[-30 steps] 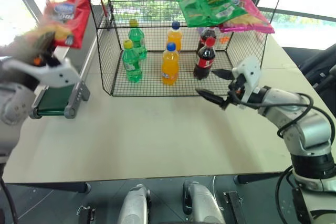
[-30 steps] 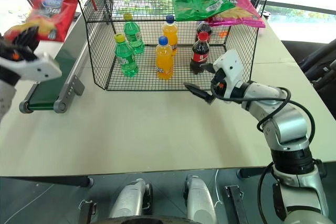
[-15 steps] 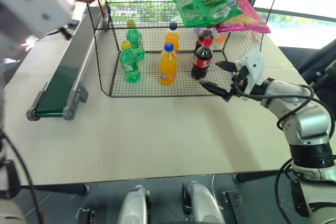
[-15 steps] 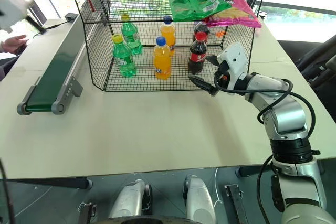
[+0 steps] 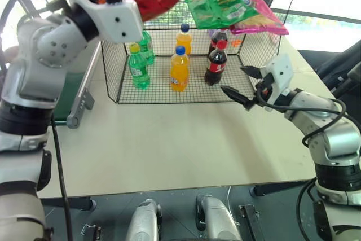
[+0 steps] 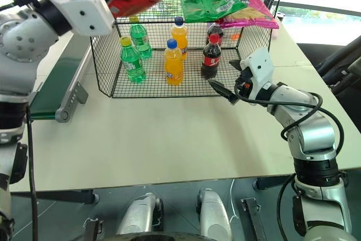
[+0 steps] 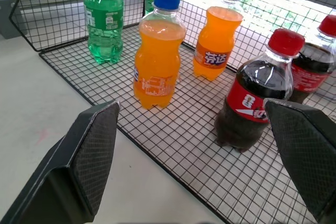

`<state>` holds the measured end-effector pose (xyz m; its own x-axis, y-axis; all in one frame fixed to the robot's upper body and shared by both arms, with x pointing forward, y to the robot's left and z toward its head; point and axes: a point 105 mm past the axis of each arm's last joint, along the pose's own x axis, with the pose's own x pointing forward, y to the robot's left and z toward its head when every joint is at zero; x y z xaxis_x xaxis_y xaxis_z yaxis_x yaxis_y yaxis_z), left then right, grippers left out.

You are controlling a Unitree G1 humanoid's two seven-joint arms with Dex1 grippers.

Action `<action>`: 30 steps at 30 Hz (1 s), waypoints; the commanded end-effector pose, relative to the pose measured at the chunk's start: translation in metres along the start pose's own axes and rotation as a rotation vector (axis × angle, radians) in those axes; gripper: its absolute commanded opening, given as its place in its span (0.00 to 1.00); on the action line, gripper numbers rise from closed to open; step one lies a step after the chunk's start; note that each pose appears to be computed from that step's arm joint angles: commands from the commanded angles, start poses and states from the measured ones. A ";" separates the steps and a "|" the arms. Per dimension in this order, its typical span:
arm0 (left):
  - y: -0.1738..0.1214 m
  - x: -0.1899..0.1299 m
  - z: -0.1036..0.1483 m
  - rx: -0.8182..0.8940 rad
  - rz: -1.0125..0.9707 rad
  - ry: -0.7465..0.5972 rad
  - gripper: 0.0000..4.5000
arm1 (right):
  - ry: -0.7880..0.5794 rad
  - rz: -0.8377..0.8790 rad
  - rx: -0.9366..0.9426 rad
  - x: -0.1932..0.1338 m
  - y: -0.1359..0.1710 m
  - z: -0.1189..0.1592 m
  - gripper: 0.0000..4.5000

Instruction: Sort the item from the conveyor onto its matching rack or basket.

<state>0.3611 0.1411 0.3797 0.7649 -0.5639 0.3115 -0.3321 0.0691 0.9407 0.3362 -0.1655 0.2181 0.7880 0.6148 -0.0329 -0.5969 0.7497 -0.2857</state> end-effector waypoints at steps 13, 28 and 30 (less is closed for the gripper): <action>-0.059 0.056 -0.012 0.065 -0.035 0.161 0.01 | -0.160 -0.046 0.015 -0.035 -0.018 0.054 1.00; -0.070 0.059 0.007 -0.173 -0.061 0.138 0.83 | -0.125 -0.052 0.015 -0.036 -0.015 0.050 1.00; -0.067 0.056 0.014 -0.272 -0.078 0.108 0.83 | -0.118 -0.052 0.021 -0.036 -0.015 0.048 1.00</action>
<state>0.4298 0.0957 0.3119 0.8677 -0.4564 0.1967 -0.1288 0.1757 0.9760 0.3147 -0.1902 0.2599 0.8052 0.5895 0.0643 -0.5626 0.7937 -0.2314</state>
